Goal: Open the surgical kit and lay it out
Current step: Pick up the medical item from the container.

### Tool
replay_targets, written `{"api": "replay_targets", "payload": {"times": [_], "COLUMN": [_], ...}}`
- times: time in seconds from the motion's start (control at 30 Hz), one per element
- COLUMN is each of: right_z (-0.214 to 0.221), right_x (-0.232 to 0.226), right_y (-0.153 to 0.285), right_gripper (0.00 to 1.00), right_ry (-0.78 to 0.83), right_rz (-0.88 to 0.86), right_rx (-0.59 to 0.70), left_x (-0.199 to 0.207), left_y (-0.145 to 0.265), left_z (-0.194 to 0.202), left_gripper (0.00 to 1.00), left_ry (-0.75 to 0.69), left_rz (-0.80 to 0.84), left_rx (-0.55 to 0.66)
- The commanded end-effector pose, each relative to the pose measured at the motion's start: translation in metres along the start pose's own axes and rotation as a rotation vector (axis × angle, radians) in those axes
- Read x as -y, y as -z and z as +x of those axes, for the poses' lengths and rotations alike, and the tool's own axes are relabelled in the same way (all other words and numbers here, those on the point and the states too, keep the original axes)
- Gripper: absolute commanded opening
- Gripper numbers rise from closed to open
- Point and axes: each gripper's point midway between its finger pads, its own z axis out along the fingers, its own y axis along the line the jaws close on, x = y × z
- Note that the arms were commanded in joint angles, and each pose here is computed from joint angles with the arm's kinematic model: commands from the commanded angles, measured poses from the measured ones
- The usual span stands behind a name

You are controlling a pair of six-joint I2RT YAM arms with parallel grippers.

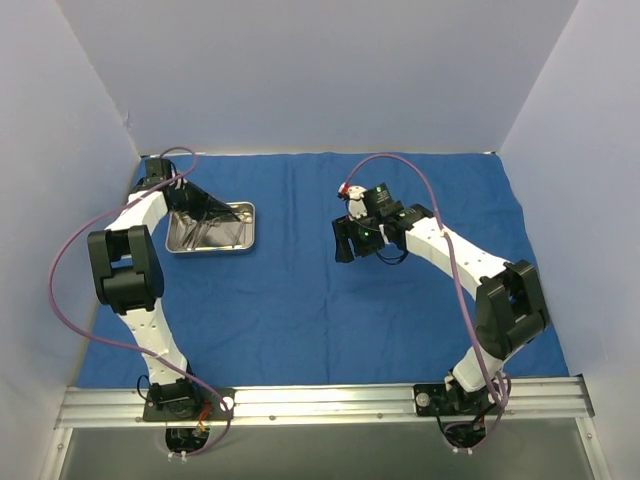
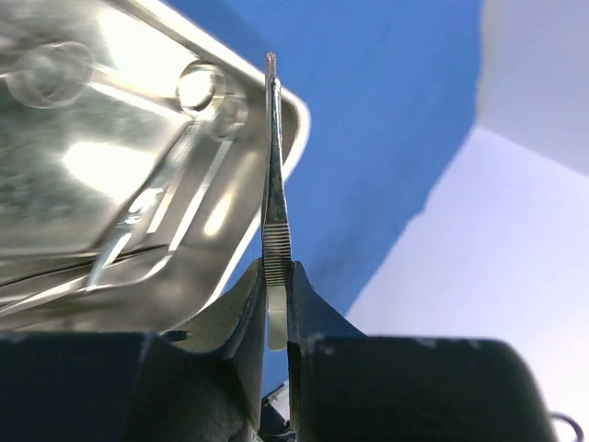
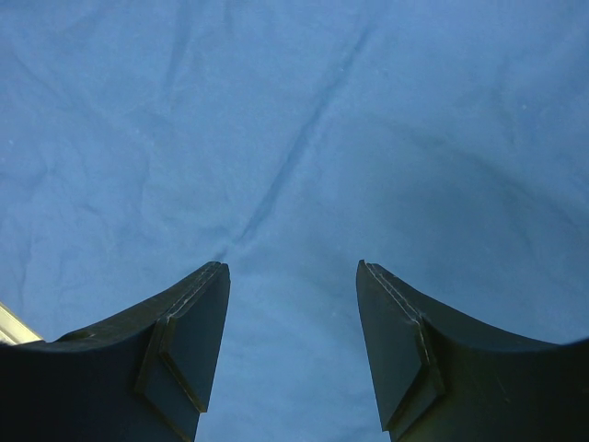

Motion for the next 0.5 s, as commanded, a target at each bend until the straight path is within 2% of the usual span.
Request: {"api": "replay_targets", "payload": {"times": [0.0, 0.23, 0.33, 0.4, 0.47], "right_z": [-0.017, -0.02, -0.034, -0.061, -0.093], "right_x": [-0.01, -0.01, -0.015, -0.027, -0.045], "right_y": [0.004, -0.001, 0.0, 0.008, 0.014], "right_gripper": [0.57, 0.57, 0.57, 0.57, 0.57], "right_ry": [0.046, 0.038, 0.008, -0.007, -0.033], "right_rz": [-0.026, -0.03, -0.061, -0.123, -0.211], "right_rx": [0.024, 0.009, 0.027, 0.076, 0.118], "left_x": [0.04, 0.042, 0.063, 0.083, 0.085], "left_y": [0.01, 0.022, 0.024, 0.025, 0.024], "left_z": [0.003, 0.013, 0.028, 0.051, 0.07], "left_gripper": [0.02, 0.02, 0.02, 0.02, 0.02], "left_ry": [-0.077, -0.05, -0.137, -0.247, -0.298], "left_rz": [0.184, 0.234, 0.362, 0.479, 0.497], "left_rx": [-0.041, -0.068, -0.113, -0.16, -0.183]}}
